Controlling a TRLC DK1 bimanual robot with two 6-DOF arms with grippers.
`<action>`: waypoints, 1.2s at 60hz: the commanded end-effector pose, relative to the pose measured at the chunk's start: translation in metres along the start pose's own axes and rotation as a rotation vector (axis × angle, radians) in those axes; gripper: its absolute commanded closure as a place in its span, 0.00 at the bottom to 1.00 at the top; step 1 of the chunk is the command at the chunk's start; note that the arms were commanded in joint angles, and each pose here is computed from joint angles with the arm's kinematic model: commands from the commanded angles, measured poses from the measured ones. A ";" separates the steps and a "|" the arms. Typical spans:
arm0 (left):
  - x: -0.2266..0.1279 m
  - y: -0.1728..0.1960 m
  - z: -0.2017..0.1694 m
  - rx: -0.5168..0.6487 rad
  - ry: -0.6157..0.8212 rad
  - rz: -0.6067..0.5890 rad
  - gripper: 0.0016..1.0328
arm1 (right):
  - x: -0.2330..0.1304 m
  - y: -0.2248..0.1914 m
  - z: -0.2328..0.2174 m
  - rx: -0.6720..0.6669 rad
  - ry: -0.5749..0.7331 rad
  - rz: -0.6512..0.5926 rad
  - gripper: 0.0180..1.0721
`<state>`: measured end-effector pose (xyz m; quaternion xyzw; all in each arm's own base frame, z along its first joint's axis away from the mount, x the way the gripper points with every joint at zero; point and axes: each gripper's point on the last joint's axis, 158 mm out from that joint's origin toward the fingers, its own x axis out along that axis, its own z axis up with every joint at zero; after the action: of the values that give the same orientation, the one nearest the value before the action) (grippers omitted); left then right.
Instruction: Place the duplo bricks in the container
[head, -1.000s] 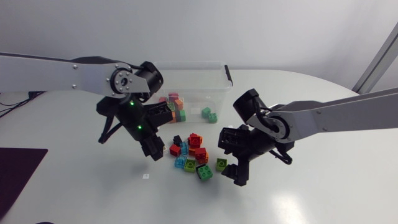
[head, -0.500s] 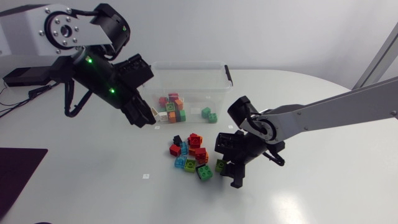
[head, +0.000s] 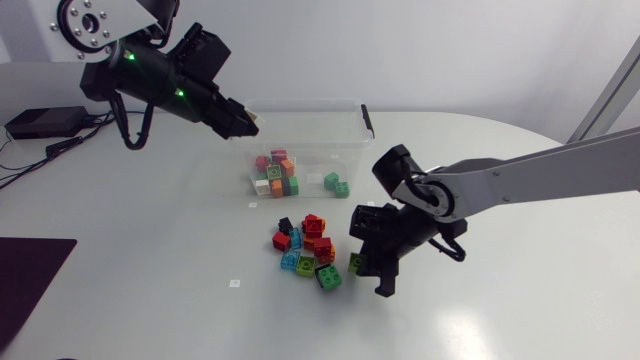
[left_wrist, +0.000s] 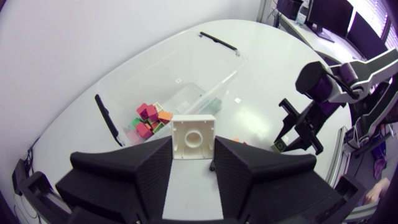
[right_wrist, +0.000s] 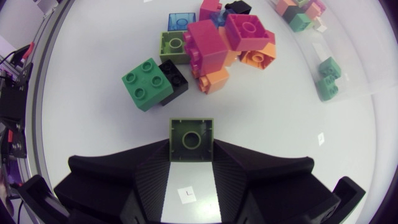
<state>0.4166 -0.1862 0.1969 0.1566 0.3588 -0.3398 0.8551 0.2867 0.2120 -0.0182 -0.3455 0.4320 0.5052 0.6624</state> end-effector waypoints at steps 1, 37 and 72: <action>0.018 0.014 0.006 -0.065 -0.005 0.000 0.71 | -0.026 -0.017 0.016 -0.007 -0.052 -0.056 0.79; 0.088 0.078 0.034 -0.207 -0.063 0.074 0.12 | -0.114 -0.083 0.070 0.111 -0.235 -0.247 0.79; 0.006 0.016 -0.016 0.176 -0.050 0.059 0.04 | -0.186 -0.164 0.142 0.266 -0.465 -0.400 0.79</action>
<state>0.4433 -0.1699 0.1989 0.1968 0.2991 -0.3250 0.8753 0.4430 0.2269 0.2166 -0.2292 0.2452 0.3754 0.8640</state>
